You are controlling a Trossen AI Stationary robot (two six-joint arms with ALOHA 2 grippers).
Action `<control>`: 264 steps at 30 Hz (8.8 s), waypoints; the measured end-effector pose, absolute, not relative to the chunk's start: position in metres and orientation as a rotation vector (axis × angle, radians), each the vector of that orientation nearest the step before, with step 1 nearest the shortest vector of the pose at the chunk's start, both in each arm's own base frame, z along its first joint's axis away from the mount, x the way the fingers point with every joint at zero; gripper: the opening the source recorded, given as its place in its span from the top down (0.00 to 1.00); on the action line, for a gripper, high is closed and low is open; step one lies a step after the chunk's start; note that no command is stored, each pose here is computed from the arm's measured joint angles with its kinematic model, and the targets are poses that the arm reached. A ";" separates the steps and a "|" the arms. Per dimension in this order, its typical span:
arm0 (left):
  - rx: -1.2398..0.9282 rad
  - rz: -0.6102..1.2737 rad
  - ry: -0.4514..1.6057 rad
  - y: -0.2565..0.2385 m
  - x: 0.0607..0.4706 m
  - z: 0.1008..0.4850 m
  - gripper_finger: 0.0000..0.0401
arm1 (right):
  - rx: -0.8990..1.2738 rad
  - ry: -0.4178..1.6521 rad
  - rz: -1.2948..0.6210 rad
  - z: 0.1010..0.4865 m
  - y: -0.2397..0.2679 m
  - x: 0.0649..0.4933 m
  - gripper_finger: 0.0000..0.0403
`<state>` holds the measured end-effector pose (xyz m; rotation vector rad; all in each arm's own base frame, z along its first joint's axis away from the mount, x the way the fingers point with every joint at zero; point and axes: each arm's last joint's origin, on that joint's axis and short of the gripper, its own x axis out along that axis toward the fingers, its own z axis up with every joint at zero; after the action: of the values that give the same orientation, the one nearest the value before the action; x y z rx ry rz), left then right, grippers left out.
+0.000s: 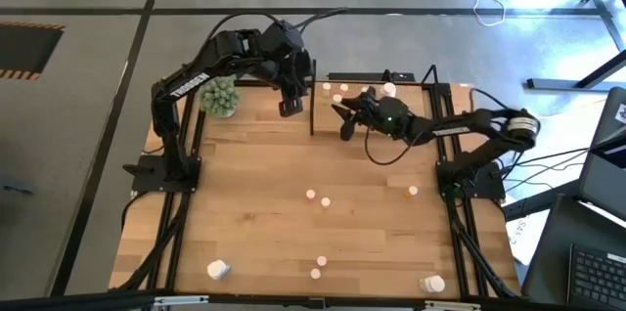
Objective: Pick and place medicine bottles onto shelf by color
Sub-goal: Put the left yellow pill bottle on the shelf aligned with the other yellow pill bottle, then put the top pink pill bottle on the shelf aligned with the other pink pill bottle
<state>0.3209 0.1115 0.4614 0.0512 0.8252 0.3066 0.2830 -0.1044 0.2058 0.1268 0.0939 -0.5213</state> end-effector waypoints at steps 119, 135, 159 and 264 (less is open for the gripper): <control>0.041 0.307 0.828 0.111 0.322 0.461 0.62 | 0.176 0.238 -0.624 0.107 -0.147 0.324 0.69; 0.023 0.314 0.825 0.111 0.322 0.461 0.62 | 0.177 0.248 -0.623 0.106 -0.147 0.324 0.55; 0.017 0.310 0.860 0.110 0.319 0.458 0.62 | 0.171 0.200 -0.622 0.120 -0.147 0.324 0.55; -0.118 0.007 1.001 -0.007 0.338 0.374 0.62 | 0.036 0.904 -0.063 0.356 -0.022 0.153 0.55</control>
<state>0.3380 -0.0074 0.3739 -0.1180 1.0012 0.0066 0.1531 -0.0220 0.3560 0.0360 0.9041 -0.0628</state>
